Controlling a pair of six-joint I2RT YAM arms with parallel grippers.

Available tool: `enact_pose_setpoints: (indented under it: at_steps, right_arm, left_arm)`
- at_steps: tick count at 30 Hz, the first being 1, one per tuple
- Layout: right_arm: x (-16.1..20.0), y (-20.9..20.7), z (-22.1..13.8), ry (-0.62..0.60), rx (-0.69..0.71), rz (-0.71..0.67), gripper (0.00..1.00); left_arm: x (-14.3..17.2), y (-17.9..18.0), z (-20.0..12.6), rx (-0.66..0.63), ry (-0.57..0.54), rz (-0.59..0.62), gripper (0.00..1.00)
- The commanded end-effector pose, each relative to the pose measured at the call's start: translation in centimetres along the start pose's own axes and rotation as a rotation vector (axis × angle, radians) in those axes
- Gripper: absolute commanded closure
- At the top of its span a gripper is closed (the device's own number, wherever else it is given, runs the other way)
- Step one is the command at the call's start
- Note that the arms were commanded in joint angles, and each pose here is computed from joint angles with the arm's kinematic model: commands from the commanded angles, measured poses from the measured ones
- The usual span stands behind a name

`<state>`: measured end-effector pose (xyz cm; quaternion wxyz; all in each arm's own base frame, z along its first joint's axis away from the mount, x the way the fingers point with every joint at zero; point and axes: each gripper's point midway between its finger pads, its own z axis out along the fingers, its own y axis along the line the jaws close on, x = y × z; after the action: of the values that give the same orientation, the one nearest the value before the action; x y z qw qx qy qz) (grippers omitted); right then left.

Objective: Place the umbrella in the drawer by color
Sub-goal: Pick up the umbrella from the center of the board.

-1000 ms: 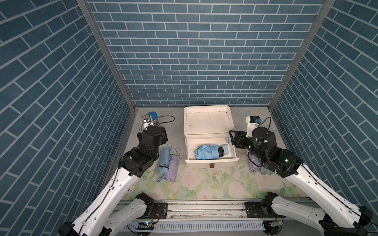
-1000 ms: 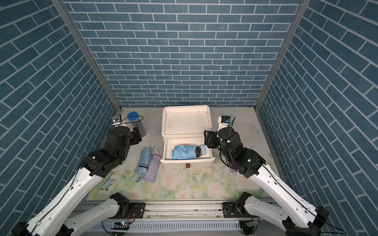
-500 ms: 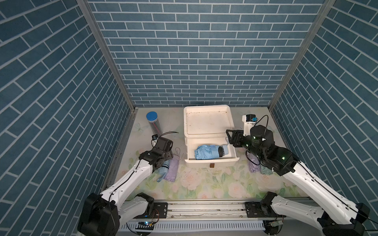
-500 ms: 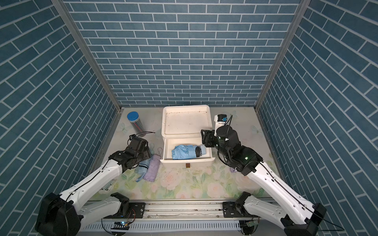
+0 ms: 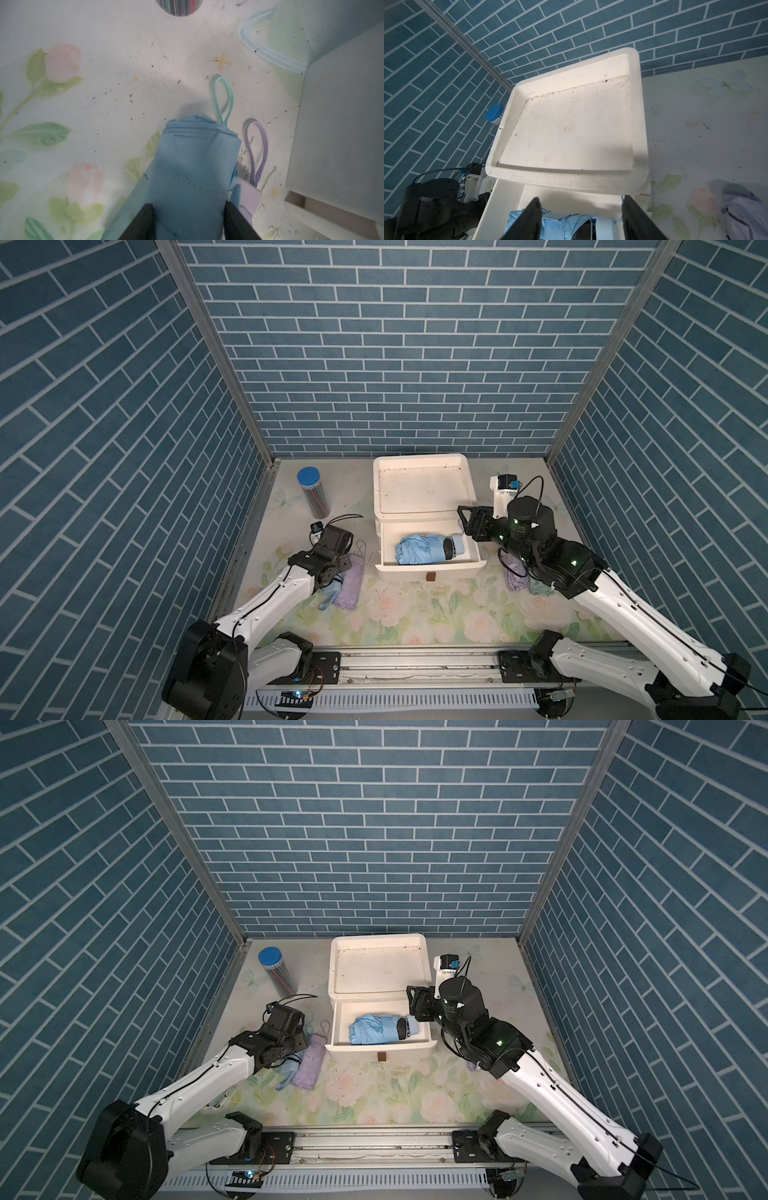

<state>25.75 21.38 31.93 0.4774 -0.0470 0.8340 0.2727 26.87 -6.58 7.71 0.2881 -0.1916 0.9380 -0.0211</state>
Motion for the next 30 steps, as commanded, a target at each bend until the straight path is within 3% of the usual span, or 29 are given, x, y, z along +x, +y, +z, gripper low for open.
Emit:
enact_pose_setpoints:
  at_steps: [1,7,13,17,22,25,30]
  right_arm:
    - [-0.4,0.7,0.2,-0.011,-0.028,-0.015,0.38]
    - [-0.6,0.8,0.0,-0.017,-0.031,-0.014,0.38]
    - [-0.4,1.0,-0.1,-0.014,-0.048,-0.005,0.38]
    - [-0.5,1.6,-0.2,-0.009,-0.079,-0.008,0.38]
    - [-2.0,5.5,-1.0,-0.008,-0.257,0.003,0.34]
    - [-2.6,6.7,-0.8,0.019,-0.285,0.009,0.33]
    - [-4.0,8.6,-1.3,0.019,-0.353,0.007,0.28]
  left_arm:
    - [0.5,0.7,0.4,-0.029,0.019,-0.004,0.53]
    - [-0.1,0.7,0.1,-0.038,0.001,0.001,0.7]
    - [-1.0,0.8,-0.8,-0.043,-0.032,0.004,0.98]
    - [-3.4,0.3,-2.8,-0.034,-0.101,0.007,1.0]
    - [-9.5,-1.7,-8.5,0.021,-0.281,0.032,1.0]
    - [-13.2,-3.9,-13.3,0.118,-0.409,0.067,1.0]
    - [-16.1,-9.4,-21.6,0.41,-0.586,0.2,1.0]
